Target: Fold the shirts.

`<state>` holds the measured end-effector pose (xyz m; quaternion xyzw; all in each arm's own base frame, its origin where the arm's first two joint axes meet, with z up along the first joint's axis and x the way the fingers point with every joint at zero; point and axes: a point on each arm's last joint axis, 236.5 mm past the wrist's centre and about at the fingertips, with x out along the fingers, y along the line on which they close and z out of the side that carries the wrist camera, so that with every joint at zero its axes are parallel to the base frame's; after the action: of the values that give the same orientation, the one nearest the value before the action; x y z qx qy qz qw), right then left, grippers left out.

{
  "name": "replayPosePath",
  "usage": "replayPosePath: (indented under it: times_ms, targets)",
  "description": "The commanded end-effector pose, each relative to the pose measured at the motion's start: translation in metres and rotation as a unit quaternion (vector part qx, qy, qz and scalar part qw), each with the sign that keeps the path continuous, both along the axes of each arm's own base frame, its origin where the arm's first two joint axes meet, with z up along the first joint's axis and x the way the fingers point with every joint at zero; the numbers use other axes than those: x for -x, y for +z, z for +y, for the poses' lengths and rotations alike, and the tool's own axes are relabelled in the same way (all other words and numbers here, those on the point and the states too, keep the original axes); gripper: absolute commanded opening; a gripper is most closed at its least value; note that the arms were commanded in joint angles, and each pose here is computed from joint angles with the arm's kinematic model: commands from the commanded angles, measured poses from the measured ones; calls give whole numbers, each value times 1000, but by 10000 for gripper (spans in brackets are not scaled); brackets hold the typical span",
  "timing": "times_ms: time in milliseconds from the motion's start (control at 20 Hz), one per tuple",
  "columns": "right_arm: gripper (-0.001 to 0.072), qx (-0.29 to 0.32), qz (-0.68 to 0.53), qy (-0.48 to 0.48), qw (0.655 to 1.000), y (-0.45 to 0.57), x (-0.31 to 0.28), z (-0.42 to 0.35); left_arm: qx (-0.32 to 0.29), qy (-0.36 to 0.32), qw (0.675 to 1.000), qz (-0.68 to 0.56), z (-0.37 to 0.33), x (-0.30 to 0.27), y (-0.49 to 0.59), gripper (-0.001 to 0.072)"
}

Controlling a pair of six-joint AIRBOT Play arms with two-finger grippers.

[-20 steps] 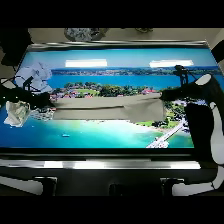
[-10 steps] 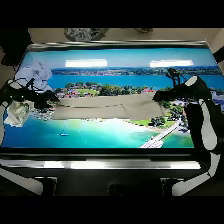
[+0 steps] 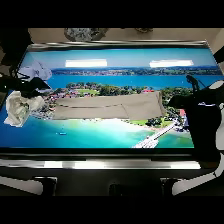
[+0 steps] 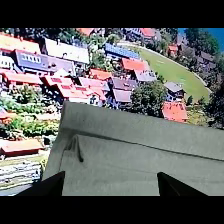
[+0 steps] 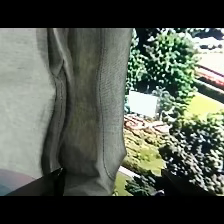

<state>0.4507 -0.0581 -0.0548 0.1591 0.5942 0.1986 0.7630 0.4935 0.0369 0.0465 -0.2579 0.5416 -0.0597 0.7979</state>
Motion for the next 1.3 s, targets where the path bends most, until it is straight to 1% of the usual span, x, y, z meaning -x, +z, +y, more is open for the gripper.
replayPosePath:
  times_ms: [0, 100, 300, 500, 700, 750, 800, 850, 900, 950, 1000, 1050, 1150, 1250]
  targets:
    - [700, -104, 5, -36, 994, -10, -11, 21, -9, -24, 999, -25, -18, 6, 30, 708]
    - [701, -136, 9, -51, 989, -19, -18, 28, -15, -44, 998, -36, -30, 7, 38, 708]
    - [701, -162, 44, -50, 985, -43, -10, 36, -14, -67, 997, -38, -52, 8, 40, 708]
    - [700, -222, 14, -23, 975, -32, -16, 55, -13, -81, 996, -33, -64, 11, 39, 708]
    - [687, -235, 13, -18, 972, -28, -15, 59, -12, -85, 996, -33, -68, 11, 39, 708]
    - [636, -232, 15, -17, 972, -29, -14, 58, -12, -87, 996, -33, -70, 12, 39, 708]
    - [546, -230, 18, -16, 973, -30, -13, 57, -12, -90, 995, -33, -73, 12, 39, 708]
    - [414, -230, 17, -17, 973, -30, -13, 57, -11, -95, 995, -33, -78, 12, 39, 706]
    - [232, -233, 16, -19, 972, -28, -14, 58, -11, -102, 994, -32, -85, 12, 38, 703]
    - [112, -240, 17, -16, 971, -22, -13, 62, -10, -113, 993, -30, -95, 13, 35, 604]
    - [61, -238, 11, -6, 971, -14, -13, 66, -9, -126, 992, -27, -108, 15, 32, 430]
    - [42, -229, 1, 3, 973, -5, -14, 71, -8, -140, 990, -23, -122, 16, 26, 303]
    - [41, -203, -29, 29, 978, 23, -18, 87, -9, -186, 982, -17, -161, 21, 9, 121]
    - [40, -181, -61, 58, 980, 55, -18, 105, -7, -226, 974, -3, -205, 30, -14, 38]
